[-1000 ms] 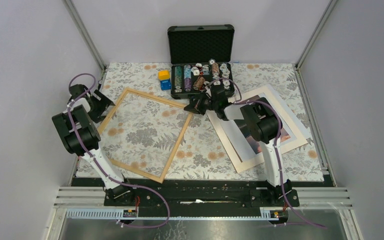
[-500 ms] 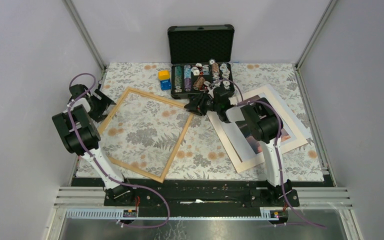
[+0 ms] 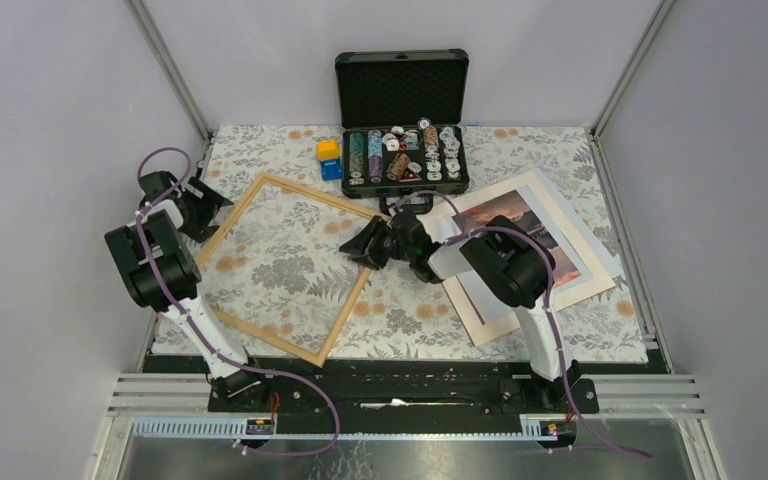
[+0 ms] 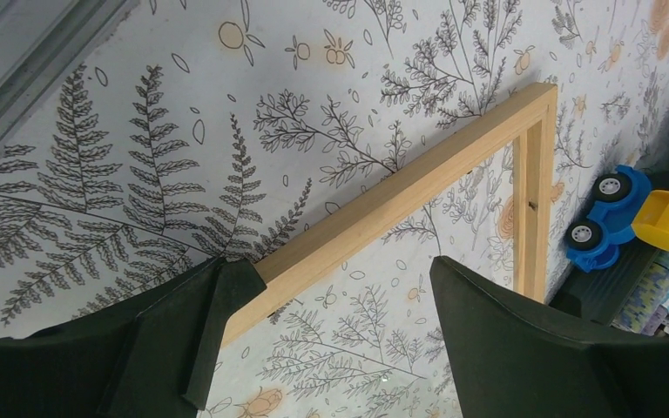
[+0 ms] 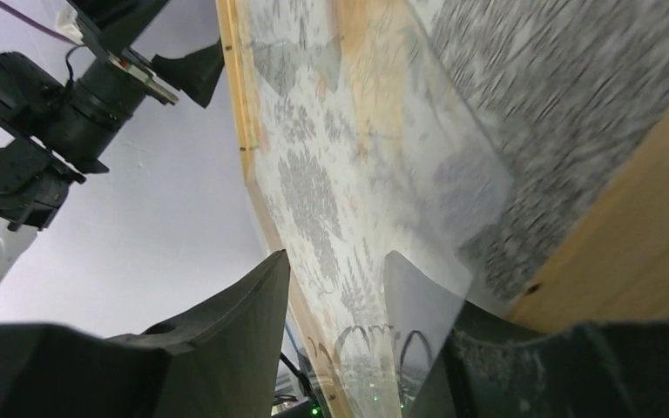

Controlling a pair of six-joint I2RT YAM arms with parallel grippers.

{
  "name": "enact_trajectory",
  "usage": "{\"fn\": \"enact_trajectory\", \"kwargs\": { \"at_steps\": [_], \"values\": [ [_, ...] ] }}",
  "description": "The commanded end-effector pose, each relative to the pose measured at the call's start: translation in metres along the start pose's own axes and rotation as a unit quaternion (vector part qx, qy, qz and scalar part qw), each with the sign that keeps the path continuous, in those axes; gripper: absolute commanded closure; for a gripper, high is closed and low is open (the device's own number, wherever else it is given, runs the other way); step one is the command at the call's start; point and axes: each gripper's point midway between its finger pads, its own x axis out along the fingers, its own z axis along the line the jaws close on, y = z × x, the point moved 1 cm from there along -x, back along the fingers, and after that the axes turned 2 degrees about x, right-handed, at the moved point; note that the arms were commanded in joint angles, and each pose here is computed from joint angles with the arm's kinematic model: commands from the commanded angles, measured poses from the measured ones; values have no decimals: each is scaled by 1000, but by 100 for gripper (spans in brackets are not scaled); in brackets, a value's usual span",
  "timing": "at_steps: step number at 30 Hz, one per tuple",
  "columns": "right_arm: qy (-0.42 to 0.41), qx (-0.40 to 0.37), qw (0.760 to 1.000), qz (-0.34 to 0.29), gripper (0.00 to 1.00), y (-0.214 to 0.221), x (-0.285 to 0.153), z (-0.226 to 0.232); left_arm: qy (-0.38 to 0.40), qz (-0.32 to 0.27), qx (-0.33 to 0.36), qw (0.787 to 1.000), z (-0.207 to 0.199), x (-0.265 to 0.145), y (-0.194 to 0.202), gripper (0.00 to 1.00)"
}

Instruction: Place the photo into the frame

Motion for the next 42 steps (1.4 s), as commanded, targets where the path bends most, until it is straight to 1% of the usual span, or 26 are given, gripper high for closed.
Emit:
{"fn": "enact_trajectory", "kwargs": {
  "at_steps": [1,3,5,6,10,13,16,18,20,21,22,24,26,27,29,32,36,38,42],
  "values": [
    [-21,-20,996,-79,50,-2,-4,42,-6,55,-34,998,12,7,40,10],
    [-1,-29,996,-87,57,6,2,38,1,65,-45,997,12,8,48,10],
    [4,-33,996,-78,64,14,7,38,5,75,-53,996,13,7,56,10],
    [5,-34,997,-74,66,17,7,37,3,79,-55,995,15,5,60,10],
    [19,-37,996,-73,82,22,-10,32,4,97,-72,993,16,-4,78,10],
    [20,-58,996,-71,88,26,-26,34,21,117,-99,988,11,-15,94,10],
    [18,-81,995,-47,89,35,-37,35,24,119,-105,987,8,-29,103,8],
    [12,-96,994,-48,90,36,-49,36,18,114,-105,988,9,-38,107,4],
    [13,-104,993,-50,90,34,-57,33,5,98,-105,990,8,-48,107,1],
    [8,-106,993,-43,90,34,-59,34,-3,91,-101,991,8,-52,107,1],
    [4,-105,994,-38,92,32,-61,31,-18,82,-93,992,8,-55,105,1],
    [-6,-104,994,-33,100,30,-65,27,-69,53,-57,995,7,-62,96,1],
    [-26,-111,993,-22,100,29,-66,29,-110,23,-13,994,-2,-70,87,1],
    [-38,-119,992,-15,100,30,-67,30,-114,13,9,993,-12,-73,85,1],
    [-67,-147,987,-6,100,33,-68,35,-116,-3,40,992,-28,-78,85,1],
    [-84,-167,982,-5,100,33,-70,33,-107,-25,68,992,-44,-83,78,1],
    [-92,-169,981,-24,100,31,-80,32,-106,-29,82,991,-49,-85,72,1],
    [-103,-172,979,-23,100,33,-84,33,-99,-28,87,991,-50,-82,72,1],
    [-113,-180,977,-13,100,36,-81,31,-40,-9,112,993,-66,-80,80,1]
  ]
}}
